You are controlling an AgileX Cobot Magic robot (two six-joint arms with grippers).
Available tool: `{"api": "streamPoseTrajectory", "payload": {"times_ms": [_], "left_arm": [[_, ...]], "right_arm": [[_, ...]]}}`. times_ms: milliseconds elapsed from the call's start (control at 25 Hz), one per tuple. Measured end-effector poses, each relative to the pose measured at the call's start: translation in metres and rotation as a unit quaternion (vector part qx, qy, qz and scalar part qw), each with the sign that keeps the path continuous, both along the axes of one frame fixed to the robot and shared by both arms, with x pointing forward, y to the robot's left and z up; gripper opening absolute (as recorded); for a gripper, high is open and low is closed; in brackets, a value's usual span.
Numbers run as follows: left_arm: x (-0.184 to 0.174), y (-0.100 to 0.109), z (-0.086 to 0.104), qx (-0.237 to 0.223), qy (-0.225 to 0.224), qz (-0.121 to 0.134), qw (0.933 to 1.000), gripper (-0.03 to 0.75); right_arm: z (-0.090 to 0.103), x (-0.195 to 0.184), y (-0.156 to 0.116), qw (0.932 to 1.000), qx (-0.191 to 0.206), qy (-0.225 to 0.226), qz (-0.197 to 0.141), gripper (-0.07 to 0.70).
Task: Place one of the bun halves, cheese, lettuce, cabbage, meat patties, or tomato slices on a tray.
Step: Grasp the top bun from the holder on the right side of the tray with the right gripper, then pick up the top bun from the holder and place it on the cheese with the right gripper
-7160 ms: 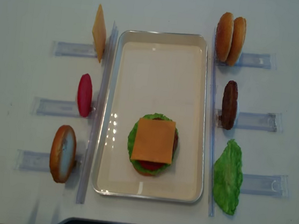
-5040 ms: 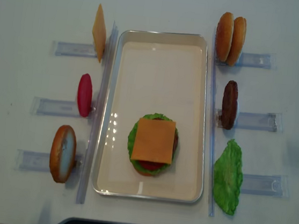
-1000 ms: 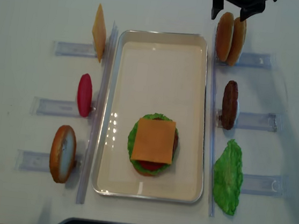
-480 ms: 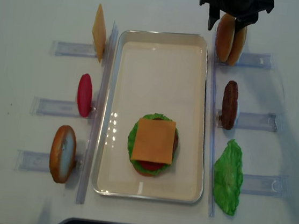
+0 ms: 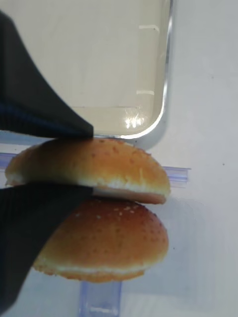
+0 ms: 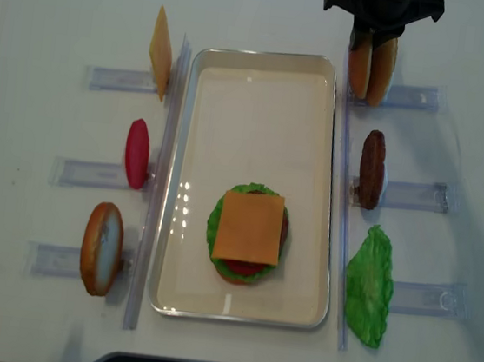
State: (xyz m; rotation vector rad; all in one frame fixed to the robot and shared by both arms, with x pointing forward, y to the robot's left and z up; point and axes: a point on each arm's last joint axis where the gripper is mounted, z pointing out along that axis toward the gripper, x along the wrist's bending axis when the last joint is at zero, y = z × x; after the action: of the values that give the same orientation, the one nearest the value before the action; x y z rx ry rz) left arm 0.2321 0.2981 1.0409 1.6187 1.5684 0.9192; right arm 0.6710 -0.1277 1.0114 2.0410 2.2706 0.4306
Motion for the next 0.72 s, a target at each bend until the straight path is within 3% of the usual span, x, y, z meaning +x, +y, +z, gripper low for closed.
{"api": "streamPoseTrajectory", "payload": {"times_ms": [280,720], "left_arm": [[0.0,0.0,0.0,0.0,0.0,0.0,1.0,-0.001],[0.0,0.0,0.0,0.0,0.0,0.0,1.0,-0.001]], "right_arm": [[0.003,-0.002,0.002,0.9999,0.012,0.004,-0.002,0.221],[0.044,-0.008,0.011,0.9965,0.083,-0.007,0.001,0.219]]}}
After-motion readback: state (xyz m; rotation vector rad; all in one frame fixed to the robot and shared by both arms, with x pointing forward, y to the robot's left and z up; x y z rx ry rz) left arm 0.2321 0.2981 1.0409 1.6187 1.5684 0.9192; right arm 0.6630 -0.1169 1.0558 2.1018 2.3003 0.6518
